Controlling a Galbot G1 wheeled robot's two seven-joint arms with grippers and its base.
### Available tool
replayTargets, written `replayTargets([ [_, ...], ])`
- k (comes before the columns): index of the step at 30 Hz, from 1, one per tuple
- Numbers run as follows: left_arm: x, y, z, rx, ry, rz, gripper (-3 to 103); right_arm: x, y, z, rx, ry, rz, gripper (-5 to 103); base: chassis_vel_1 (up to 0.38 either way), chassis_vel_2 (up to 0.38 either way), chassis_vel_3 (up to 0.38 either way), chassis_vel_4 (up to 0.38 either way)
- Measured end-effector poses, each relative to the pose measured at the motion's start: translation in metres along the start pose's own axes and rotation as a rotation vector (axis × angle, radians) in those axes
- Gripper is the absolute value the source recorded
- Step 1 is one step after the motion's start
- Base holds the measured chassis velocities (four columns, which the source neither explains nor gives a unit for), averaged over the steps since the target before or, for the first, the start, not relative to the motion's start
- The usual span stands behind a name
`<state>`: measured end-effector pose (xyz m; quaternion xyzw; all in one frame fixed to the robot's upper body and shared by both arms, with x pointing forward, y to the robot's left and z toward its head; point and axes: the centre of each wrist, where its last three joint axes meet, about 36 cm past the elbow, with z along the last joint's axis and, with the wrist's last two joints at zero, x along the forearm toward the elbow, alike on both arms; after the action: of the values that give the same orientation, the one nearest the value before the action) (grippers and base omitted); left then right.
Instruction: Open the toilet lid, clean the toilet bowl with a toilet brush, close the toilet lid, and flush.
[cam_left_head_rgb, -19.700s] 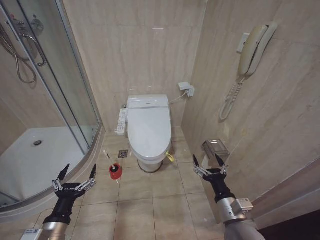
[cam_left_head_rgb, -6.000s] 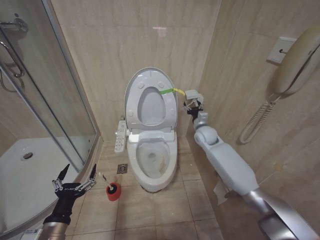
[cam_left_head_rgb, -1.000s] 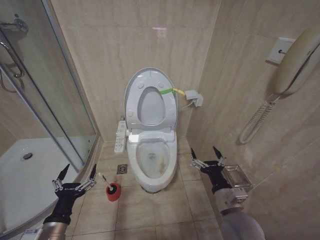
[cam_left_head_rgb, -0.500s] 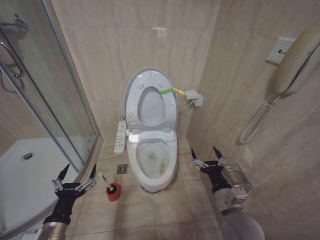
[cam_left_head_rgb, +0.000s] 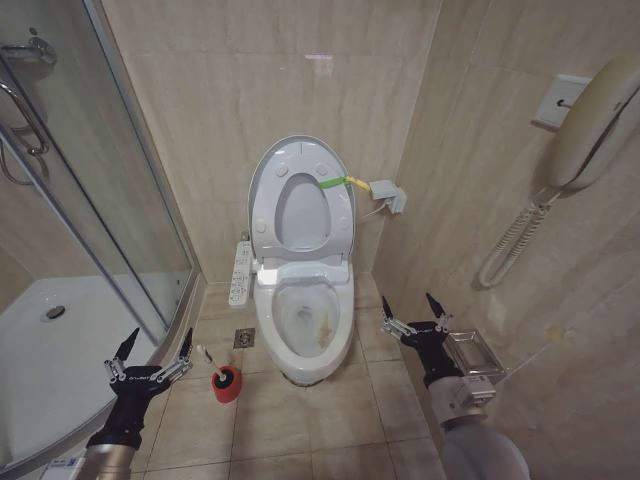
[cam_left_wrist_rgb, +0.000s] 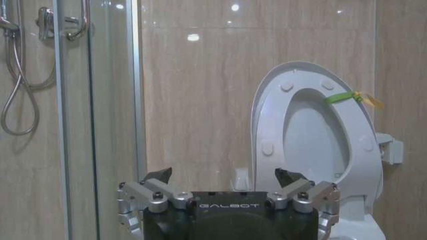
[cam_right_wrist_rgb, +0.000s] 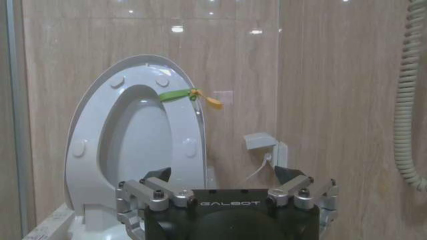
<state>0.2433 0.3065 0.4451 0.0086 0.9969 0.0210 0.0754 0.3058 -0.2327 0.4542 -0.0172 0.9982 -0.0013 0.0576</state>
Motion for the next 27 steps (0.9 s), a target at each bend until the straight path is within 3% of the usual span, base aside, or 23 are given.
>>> replayTargets([
  [27, 0.0000, 0.0000, 0.0000, 0.000, 0.000, 0.000, 100, 0.0000, 0.0000, 0.0000, 0.000, 0.000, 0.000, 100, 0.000, 0.000, 0.000, 0.000],
])
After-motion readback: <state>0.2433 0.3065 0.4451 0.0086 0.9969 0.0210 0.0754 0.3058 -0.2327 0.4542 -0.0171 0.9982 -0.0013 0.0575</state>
